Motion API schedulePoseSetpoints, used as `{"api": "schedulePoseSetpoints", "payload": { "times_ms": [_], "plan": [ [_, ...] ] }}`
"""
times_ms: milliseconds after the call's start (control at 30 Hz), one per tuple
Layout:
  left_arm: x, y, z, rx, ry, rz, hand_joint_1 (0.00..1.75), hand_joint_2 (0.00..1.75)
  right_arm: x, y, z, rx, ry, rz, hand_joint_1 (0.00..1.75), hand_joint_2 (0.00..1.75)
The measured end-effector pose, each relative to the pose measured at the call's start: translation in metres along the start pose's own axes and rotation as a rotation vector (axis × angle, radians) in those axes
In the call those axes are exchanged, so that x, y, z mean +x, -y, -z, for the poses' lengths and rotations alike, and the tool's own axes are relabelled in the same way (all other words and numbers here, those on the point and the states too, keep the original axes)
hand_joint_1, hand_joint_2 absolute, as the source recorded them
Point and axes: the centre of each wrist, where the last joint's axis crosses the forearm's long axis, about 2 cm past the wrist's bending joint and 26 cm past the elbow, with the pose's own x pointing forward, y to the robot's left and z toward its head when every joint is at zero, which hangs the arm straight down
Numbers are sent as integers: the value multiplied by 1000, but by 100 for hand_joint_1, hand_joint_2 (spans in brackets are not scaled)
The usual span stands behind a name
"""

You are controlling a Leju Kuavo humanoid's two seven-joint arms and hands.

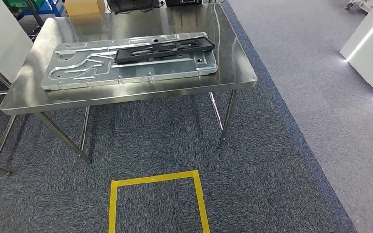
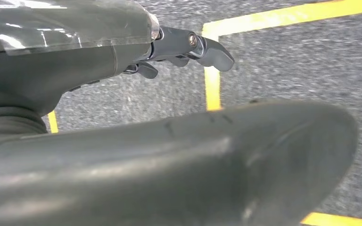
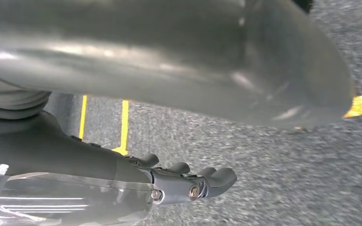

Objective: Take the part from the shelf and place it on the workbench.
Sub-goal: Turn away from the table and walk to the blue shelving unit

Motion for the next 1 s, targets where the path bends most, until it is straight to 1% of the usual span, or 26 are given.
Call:
{"api": "schedulePoseSetpoints", "payload": {
  "times_ms": [200, 533, 733, 1000],
  "plan": [
    [9, -7, 3, 7, 35, 29, 0, 0, 3, -9, 0, 24, 5, -1, 0, 0],
    [11, -10, 4, 7, 53, 50, 0, 0, 3, -11, 0, 37, 25, 4, 0, 0],
    [15, -14, 5, -10, 84, 75, 0, 0, 8, -12, 0, 32, 42, 4, 0, 0],
    [14, -20, 5, -9, 93, 79, 0, 0, 9, -13, 0, 30, 25, 2, 0, 0]
  ]
}}
